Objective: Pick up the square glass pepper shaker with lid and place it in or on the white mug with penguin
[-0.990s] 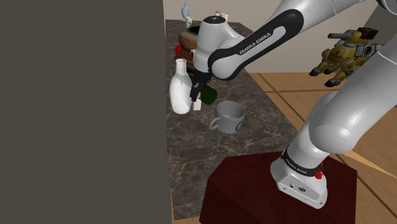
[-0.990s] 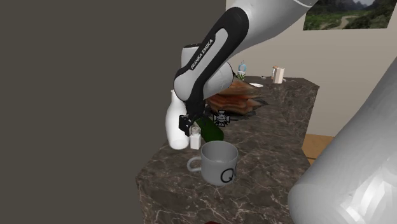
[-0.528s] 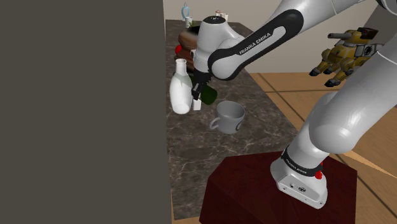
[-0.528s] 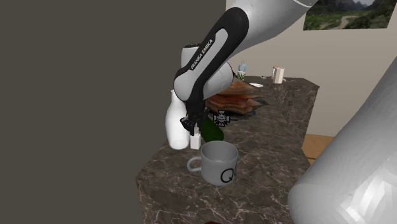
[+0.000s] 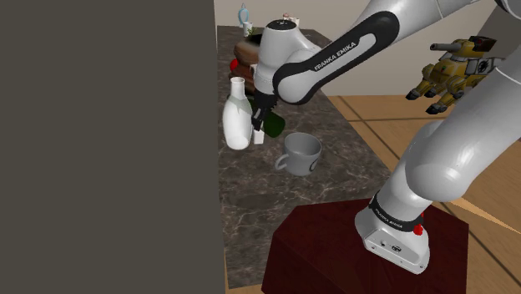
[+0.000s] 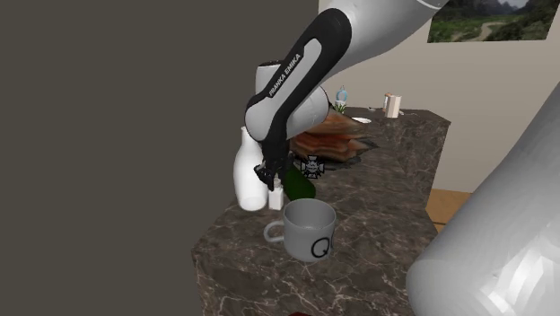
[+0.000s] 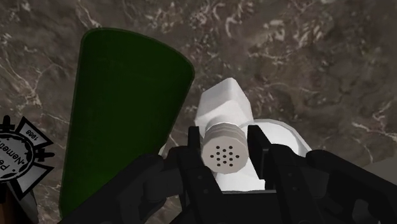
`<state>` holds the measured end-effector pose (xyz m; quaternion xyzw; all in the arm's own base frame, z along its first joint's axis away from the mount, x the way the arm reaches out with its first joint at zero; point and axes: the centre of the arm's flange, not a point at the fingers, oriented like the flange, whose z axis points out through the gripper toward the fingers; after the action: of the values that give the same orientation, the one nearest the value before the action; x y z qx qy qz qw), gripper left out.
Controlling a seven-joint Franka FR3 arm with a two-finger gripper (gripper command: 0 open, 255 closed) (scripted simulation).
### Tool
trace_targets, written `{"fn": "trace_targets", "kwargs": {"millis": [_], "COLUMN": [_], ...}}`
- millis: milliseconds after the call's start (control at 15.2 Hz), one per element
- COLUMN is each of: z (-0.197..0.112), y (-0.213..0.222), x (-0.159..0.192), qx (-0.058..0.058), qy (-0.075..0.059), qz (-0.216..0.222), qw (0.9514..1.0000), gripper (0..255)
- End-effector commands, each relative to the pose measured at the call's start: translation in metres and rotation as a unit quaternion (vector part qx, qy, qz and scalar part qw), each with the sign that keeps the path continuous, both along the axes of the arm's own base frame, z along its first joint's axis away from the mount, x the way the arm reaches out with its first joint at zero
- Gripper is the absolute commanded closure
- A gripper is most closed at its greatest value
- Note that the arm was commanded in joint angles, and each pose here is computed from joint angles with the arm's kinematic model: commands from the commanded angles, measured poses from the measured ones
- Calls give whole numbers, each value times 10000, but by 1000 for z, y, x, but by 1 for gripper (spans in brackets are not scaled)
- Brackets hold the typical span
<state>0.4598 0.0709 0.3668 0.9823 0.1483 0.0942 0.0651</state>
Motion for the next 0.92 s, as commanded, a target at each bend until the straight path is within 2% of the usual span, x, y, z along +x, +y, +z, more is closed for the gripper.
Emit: {"fn": "trace_targets", "kwargs": {"millis": [0,858], "z": [8,76], "y": [0,0], "x": [0,0], "qx": [-1,-1], "qy": [4,4], "qz": [-1,-1], "qw": [10000,10000], "gripper": [255,255]}}
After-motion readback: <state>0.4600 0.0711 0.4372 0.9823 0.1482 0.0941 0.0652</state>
